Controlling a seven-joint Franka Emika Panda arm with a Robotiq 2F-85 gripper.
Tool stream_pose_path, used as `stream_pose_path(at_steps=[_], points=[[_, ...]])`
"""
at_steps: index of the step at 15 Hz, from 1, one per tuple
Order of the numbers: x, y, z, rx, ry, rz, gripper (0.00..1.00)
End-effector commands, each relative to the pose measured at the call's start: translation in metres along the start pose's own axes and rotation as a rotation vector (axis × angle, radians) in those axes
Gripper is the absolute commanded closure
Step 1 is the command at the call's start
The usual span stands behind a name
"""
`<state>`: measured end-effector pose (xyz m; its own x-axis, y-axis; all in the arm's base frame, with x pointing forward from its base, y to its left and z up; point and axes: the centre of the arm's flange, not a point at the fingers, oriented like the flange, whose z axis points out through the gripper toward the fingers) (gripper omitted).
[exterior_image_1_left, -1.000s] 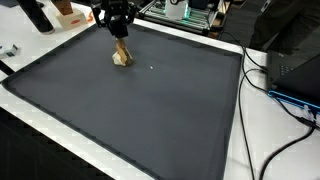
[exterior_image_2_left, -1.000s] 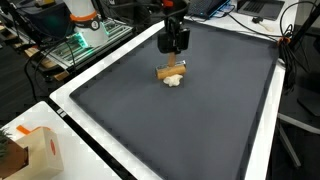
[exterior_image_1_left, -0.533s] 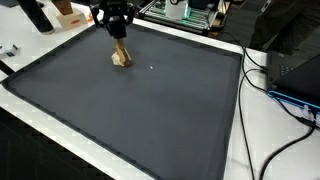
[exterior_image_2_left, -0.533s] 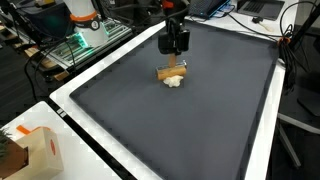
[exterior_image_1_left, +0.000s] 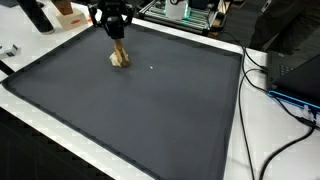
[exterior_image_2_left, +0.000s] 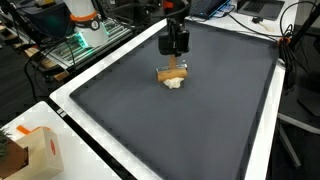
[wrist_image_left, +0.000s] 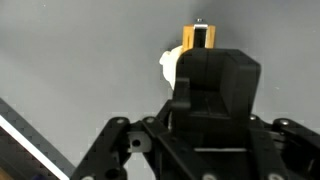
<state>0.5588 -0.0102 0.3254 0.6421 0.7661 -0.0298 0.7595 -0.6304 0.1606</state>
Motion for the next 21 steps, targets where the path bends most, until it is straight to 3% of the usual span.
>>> stream_pose_path(at_steps=[1,21], points=[[-0.0032,0.0113,0.0142,-0.043,-0.028,0.017,0.76],[-0.0009,0.0199,0.0160,-0.126,-0.069,0.076,0.76]])
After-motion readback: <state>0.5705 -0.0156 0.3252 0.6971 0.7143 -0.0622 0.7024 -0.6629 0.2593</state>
